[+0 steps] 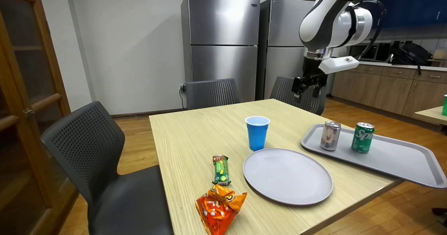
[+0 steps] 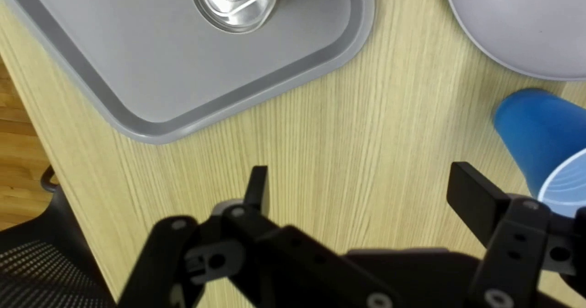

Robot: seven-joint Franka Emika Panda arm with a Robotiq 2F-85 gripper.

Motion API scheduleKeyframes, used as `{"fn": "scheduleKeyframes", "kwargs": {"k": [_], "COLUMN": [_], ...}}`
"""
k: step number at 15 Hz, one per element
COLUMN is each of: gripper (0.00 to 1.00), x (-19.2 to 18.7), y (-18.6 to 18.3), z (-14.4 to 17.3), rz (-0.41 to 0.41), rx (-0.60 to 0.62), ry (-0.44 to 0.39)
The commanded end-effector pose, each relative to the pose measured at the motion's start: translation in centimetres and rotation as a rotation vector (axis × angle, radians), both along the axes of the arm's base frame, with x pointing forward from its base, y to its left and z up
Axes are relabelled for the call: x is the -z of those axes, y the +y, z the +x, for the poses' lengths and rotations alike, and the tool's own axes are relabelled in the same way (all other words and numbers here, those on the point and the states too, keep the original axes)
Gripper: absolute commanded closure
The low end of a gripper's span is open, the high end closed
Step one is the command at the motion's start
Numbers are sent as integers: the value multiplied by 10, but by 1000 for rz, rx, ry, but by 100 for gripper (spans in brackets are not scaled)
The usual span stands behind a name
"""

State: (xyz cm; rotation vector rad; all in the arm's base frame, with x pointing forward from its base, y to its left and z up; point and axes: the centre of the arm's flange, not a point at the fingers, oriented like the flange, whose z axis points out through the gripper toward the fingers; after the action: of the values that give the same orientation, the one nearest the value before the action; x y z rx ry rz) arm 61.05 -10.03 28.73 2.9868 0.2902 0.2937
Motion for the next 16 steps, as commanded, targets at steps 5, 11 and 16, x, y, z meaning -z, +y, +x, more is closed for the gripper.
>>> {"fn": "scheduleKeyframes", "kwargs": {"k": [5,11,16], "gripper": [0,0,0], "x": [0,21,41], "y": [-43,-65,-78], "z": [-18,-21,-23], "rz": [13,38,26], "rx": [35,100,129], "ry": [3,22,58]}}
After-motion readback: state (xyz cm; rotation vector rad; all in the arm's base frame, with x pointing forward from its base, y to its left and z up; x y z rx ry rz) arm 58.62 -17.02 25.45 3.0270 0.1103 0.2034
